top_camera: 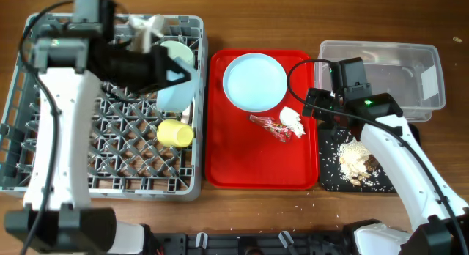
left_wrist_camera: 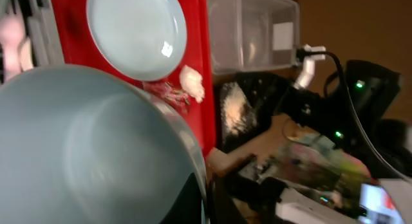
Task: Sort waste into correct bins and load items into the dishwasher rack
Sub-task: 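Carry the blue bowl to the rack and set it beside the green bowl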
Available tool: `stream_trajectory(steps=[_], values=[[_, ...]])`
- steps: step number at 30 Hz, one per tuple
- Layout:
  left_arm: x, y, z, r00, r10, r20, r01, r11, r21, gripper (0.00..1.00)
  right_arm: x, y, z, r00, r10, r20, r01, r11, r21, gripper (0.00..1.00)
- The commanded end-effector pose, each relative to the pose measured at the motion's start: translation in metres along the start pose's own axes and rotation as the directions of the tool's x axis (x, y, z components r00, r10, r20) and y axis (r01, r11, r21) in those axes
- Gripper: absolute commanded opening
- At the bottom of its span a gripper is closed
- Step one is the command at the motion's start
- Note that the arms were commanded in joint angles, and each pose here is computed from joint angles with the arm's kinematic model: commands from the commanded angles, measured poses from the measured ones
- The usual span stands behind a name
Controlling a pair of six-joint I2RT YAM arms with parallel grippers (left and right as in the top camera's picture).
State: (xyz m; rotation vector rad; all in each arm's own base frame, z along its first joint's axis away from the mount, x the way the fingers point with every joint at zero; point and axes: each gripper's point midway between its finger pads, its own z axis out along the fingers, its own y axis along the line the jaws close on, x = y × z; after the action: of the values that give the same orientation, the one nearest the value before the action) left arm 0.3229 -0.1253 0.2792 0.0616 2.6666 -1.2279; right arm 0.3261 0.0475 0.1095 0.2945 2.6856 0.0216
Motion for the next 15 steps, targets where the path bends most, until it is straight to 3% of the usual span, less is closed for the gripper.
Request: stream_trajectory(steps=[1,7,15], values=[[-0.004,0.004,-0.006,0.999,0.042,0.032,-0.050,0.954,0.295,0.04,-0.006,-0.002,-0.001,1.000,-0.003,0.017,0.003,1.000,0.016,1.00],[-0.027,0.054,0.015,0.991,-0.119,0.063,0.066,0.837,0.543,0.04,-0.006,-0.002,-0.001,1.000,-0.003,0.017,0.002,1.000,0.016,1.00],[-0.034,0.101,0.048,0.978,-0.211,-0.001,0.175,0.813,0.555,0.04,-0.006,-0.002,-0.001,1.000,-0.003,0.017,0.003,1.000,0.016,1.00]])
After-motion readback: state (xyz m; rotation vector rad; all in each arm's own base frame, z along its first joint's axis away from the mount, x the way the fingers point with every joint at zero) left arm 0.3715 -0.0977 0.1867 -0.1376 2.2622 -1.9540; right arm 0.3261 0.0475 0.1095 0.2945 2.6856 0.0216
